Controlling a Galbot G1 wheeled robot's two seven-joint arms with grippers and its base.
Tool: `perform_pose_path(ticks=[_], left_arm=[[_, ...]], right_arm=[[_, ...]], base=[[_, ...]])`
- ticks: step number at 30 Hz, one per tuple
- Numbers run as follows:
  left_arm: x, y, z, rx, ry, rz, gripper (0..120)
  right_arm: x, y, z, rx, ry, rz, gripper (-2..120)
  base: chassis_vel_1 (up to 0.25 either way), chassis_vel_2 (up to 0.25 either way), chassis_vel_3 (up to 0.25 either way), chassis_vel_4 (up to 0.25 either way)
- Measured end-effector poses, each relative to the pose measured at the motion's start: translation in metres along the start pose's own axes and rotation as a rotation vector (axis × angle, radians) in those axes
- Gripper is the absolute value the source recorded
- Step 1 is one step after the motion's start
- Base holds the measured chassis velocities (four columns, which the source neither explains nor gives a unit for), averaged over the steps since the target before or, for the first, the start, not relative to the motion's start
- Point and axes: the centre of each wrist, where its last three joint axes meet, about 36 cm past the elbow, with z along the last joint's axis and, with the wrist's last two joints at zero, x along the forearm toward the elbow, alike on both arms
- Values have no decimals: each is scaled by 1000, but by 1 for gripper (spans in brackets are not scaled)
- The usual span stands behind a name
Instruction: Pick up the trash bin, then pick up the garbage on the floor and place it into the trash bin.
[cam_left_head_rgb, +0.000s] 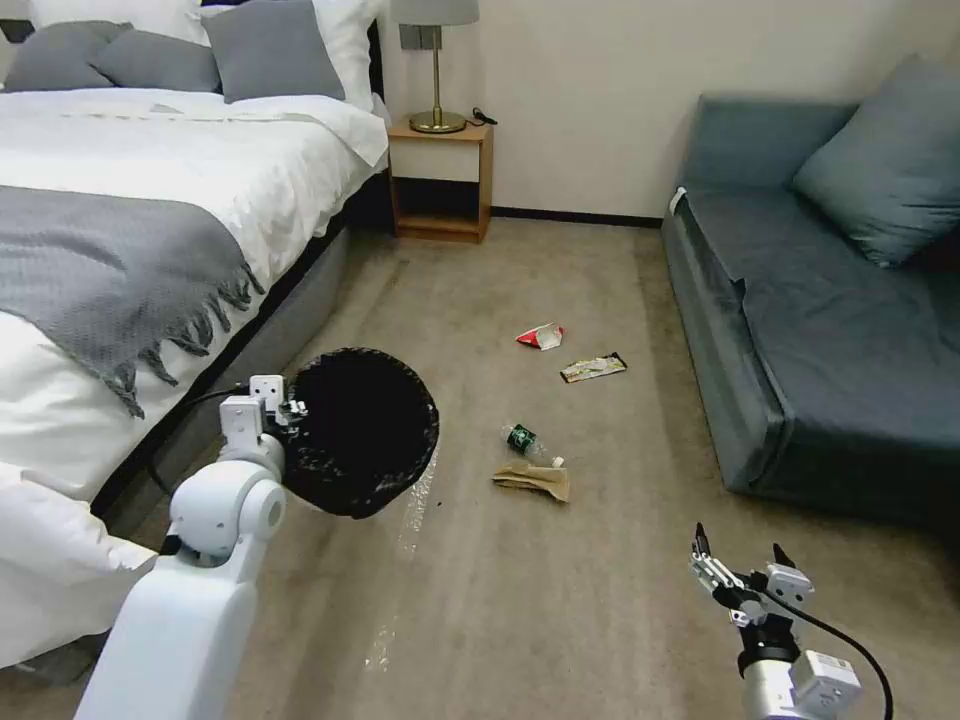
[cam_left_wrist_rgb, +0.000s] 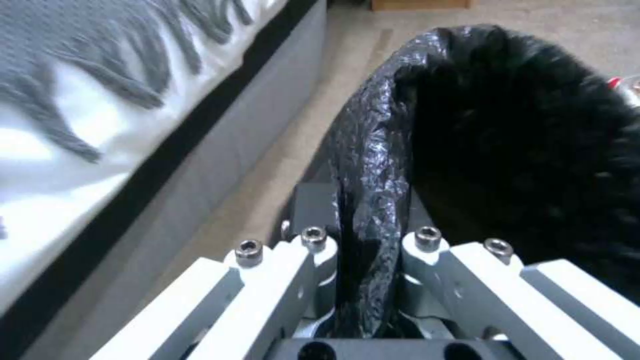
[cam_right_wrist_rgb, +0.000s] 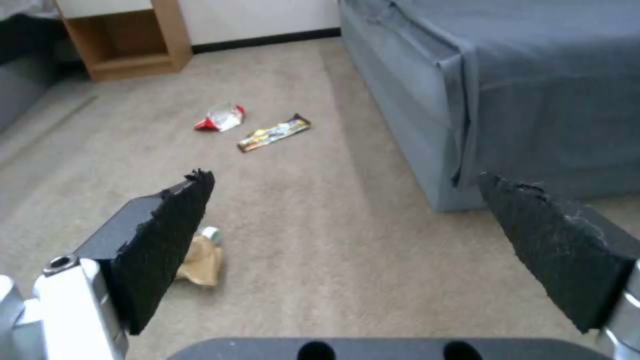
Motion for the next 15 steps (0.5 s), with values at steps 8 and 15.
perform_pose_path(ticks=[8, 15], left_arm=[[41, -2, 7, -6, -12, 37, 7], [56, -8, 27, -25, 34, 34, 7]], right_arm=[[-1, 1, 1, -17, 11, -2, 100], [-2, 1, 5, -19, 7, -2, 100]], base=[[0, 0, 0, 0], [0, 0, 0, 0]])
